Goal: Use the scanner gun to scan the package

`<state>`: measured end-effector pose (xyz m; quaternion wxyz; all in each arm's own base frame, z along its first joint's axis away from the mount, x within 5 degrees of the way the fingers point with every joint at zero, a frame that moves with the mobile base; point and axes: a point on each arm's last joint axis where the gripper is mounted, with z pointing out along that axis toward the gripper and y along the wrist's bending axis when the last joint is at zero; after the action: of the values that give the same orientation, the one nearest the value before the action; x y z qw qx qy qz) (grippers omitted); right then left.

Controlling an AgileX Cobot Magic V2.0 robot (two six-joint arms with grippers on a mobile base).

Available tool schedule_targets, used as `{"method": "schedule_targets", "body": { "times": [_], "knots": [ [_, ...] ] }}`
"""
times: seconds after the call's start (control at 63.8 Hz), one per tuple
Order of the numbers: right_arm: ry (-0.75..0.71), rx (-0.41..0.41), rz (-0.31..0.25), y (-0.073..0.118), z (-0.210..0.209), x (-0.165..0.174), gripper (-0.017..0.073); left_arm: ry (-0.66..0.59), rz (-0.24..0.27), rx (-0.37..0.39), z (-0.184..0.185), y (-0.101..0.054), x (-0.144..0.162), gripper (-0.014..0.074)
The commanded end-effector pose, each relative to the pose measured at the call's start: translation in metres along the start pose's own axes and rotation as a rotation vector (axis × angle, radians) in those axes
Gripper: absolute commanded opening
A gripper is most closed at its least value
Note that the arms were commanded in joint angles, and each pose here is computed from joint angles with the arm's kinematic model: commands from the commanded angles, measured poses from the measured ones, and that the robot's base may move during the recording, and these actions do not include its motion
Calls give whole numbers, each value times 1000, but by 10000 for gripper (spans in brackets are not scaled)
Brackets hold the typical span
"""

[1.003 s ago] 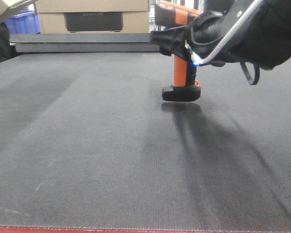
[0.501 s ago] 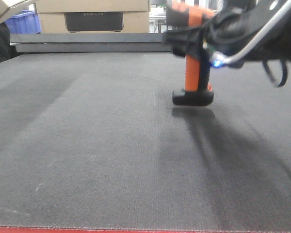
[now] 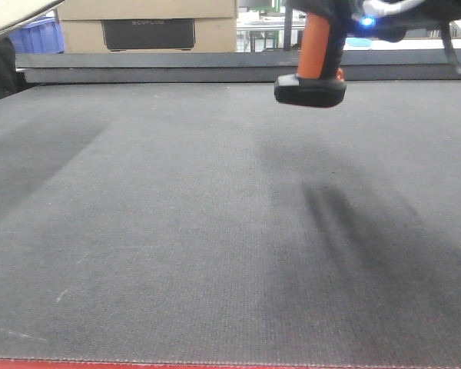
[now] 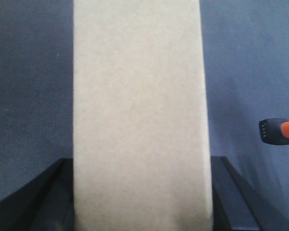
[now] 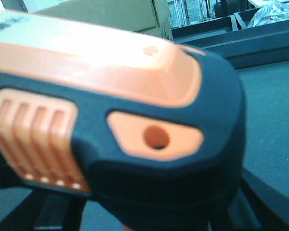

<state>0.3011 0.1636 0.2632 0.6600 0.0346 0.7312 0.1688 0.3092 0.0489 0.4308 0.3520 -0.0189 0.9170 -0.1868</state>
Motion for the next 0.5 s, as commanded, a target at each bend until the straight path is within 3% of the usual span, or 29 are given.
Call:
{"method": "schedule_targets", "body": {
  "times": [0.0,0.486],
  "knots": [
    [-118,-10,10,4,-4,-24,276,-26,0,12,-4,-5,-1,-111],
    [-123,2,31,3,-5,-26,276,-24,3,4,-4,-4,-1,-111]
  ]
}}
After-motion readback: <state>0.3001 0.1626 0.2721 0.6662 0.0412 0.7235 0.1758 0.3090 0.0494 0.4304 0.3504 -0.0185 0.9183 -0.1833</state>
